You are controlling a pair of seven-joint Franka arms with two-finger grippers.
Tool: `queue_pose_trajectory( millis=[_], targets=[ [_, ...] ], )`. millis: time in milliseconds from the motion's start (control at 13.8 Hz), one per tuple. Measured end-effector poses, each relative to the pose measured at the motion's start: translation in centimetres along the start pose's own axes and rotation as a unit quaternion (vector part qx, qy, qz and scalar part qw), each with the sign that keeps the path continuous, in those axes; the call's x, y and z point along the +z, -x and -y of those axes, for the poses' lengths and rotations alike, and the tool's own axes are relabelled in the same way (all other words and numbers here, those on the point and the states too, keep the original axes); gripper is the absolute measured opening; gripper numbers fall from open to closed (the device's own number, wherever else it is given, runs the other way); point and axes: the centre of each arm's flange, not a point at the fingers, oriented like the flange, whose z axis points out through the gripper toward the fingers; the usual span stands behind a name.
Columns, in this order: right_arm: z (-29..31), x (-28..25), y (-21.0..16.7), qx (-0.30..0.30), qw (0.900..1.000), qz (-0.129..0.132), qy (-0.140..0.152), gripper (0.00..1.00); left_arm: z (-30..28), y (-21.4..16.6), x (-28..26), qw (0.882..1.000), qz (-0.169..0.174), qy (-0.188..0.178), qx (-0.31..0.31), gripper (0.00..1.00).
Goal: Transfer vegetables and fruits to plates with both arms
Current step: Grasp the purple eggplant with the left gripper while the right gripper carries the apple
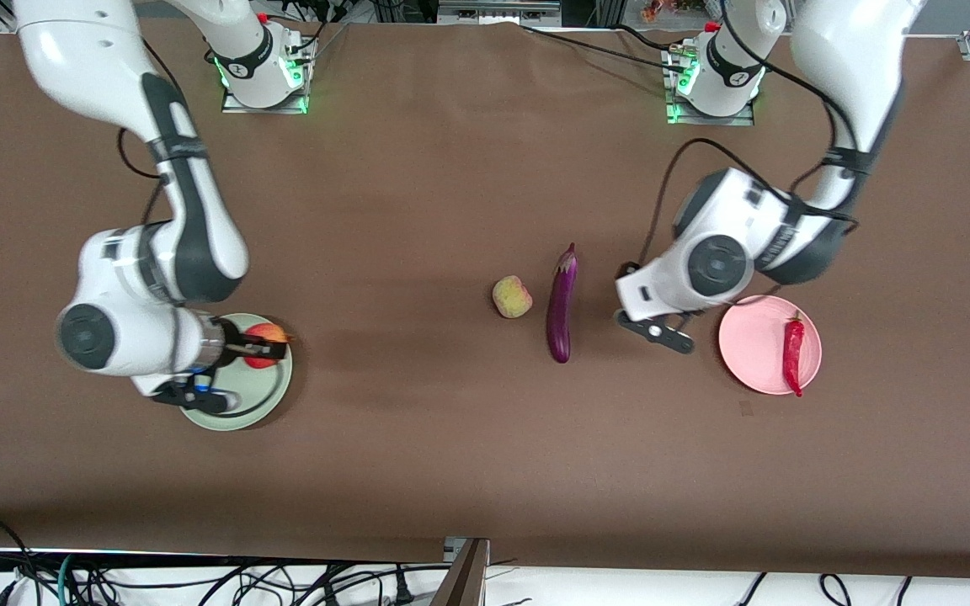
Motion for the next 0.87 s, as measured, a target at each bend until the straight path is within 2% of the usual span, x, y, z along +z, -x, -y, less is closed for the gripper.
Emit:
queue_pose_trajectory(
  millis=[218,363,509,726,872],
  targets=[
    [-6.5,2.3,-1.5,-0.002,1.000,0.023,-0.006,0.84,-6.9,-0.7,1.4,0.999,-0.020,0.003,-0.049,1.00],
    [-8.2,4.1,-2.1,-0.002,1.000,0.031,-0.007,0.84,-7.6,-2.4,3.1,0.997,-0.049,0.025,-0.055,1.00],
    [-9.2,5.6,-2.7,-0.011,0.999,0.030,-0.007,0.84,-8.4,-3.2,5.6,0.995,-0.053,0.037,-0.073,1.00],
    [-10.3,6.3,-3.1,-0.021,0.999,0.029,0.008,0.84,-10.4,-3.3,8.2,0.995,-0.060,0.010,-0.085,1.00],
    [-10.5,6.4,-3.3,-0.024,0.999,0.021,0.015,0.84,-11.7,-3.1,9.5,0.994,-0.061,0.009,-0.095,1.00]
  ],
)
